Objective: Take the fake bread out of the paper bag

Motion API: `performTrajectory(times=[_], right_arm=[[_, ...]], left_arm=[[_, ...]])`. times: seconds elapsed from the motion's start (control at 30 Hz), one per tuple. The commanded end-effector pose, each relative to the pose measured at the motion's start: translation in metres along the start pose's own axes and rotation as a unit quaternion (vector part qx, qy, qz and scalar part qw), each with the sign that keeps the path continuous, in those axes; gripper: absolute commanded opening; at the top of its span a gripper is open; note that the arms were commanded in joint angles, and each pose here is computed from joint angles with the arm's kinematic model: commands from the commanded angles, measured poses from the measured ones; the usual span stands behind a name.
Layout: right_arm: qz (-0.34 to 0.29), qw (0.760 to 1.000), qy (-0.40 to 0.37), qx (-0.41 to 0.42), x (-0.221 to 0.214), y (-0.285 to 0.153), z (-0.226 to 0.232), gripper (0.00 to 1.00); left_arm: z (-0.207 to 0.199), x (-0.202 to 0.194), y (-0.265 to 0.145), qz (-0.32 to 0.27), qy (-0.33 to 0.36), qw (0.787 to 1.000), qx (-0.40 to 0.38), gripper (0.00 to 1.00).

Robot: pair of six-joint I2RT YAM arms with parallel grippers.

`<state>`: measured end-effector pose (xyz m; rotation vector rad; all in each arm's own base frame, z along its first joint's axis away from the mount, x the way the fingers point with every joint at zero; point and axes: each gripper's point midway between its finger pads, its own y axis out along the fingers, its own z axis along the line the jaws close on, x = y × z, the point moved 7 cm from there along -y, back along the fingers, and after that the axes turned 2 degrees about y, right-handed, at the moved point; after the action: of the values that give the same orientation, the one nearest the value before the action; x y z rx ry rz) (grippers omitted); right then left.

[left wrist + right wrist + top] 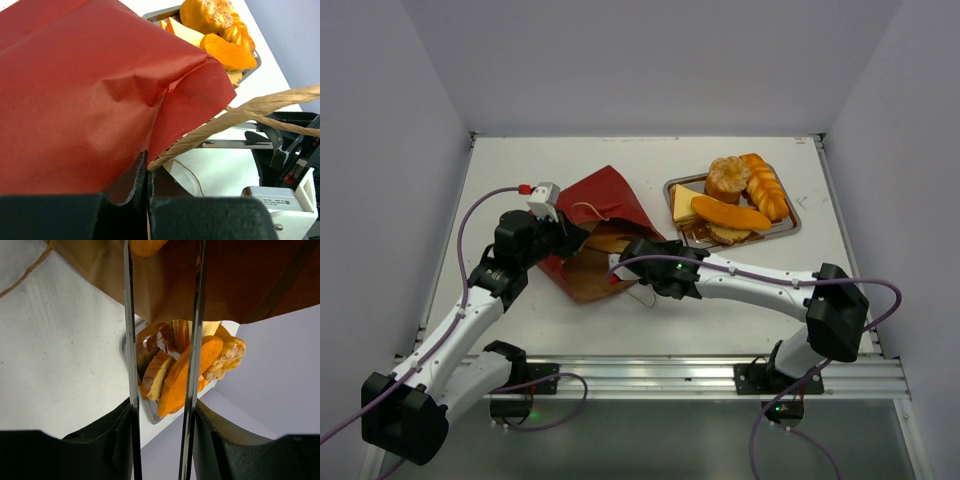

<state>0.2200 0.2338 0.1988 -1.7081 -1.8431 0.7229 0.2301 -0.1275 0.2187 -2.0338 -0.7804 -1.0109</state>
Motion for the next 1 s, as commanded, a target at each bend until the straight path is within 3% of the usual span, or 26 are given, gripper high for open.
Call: performTrajectory(times=[0.0,0.97], right_arm=[[-0.004,1.0,0.016,-0.019,0.006,-0.004,-0.01,0.46],[0.039,0.998,-0.028,-0.031,0.006,0.017,0.018,0.5]], left_arm=[[-0.005,0.005,-0.002,-0.018,0.005,1.0,-0.015,0.0],[-0.006,0.004,-0.004,-0.021,0.004,1.0,-0.017,0.0]])
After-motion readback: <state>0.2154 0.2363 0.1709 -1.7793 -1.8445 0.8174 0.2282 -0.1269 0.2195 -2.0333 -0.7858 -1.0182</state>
